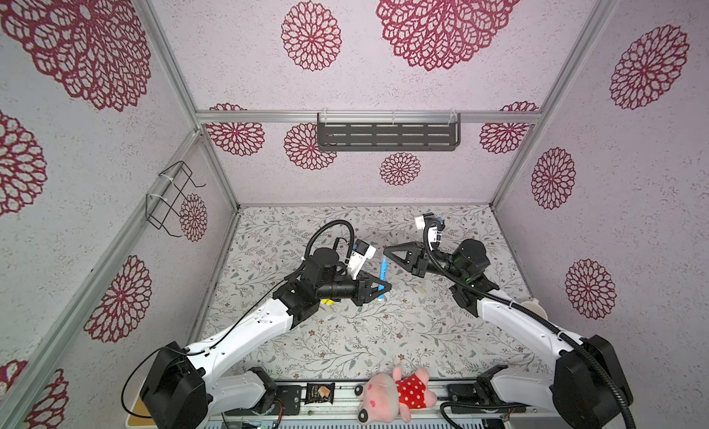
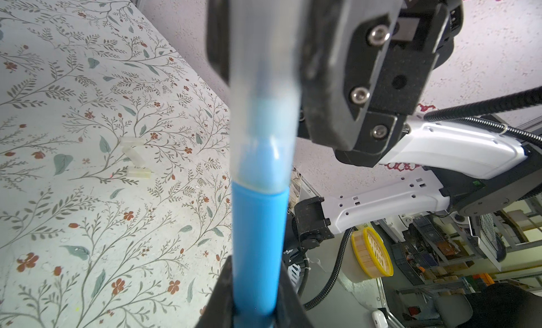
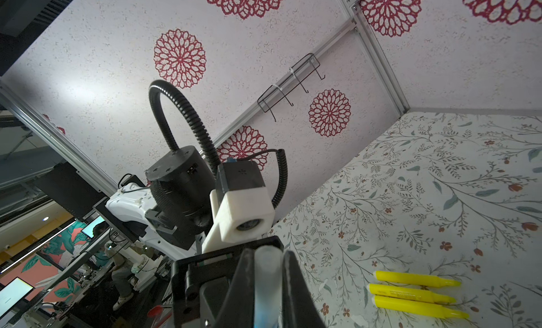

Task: Insert pens into pen caps
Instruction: Put on the pen cap to the pen.

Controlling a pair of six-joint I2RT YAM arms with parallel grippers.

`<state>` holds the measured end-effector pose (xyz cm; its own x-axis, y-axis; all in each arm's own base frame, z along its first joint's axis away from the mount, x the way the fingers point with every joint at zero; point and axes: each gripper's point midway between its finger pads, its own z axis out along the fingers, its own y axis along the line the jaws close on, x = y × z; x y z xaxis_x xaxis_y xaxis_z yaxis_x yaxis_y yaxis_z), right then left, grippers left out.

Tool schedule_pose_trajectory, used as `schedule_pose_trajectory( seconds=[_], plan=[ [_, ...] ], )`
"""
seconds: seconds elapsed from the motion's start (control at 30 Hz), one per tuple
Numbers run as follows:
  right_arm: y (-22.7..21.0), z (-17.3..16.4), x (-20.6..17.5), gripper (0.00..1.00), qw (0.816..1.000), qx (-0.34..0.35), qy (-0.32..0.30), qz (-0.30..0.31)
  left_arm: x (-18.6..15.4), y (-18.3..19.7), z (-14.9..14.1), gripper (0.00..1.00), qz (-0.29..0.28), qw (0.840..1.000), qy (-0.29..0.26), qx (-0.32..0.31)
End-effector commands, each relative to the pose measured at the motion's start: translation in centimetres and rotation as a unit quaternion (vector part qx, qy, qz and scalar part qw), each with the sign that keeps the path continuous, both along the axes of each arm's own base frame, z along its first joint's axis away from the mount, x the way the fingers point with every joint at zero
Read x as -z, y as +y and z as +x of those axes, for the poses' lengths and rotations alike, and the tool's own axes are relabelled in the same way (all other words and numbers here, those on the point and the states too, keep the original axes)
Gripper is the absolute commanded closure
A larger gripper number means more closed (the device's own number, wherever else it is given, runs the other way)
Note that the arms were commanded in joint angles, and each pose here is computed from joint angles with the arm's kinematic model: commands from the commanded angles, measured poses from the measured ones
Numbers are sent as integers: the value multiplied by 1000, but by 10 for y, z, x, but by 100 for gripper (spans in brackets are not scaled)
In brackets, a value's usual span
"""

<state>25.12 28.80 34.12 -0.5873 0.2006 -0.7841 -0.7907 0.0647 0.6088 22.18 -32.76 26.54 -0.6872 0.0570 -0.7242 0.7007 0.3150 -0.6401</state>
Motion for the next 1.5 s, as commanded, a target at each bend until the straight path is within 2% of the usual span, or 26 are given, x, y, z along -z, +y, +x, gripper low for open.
schedule_pose_trajectory(
  seconds=[0.0, 0.87, 1.47],
  plan=[
    [11, -36, 31, 100, 995, -84, 13, -50, -76, 15, 18, 100, -85, 990, -105, -37],
    [31, -78, 81, 100, 984, -128, 48, -112, -95, 37, 27, 100, -114, 984, -125, -48],
    [36, -97, 86, 100, 982, -142, 54, -116, -100, 41, 29, 100, -119, 983, -130, -50]
  ],
)
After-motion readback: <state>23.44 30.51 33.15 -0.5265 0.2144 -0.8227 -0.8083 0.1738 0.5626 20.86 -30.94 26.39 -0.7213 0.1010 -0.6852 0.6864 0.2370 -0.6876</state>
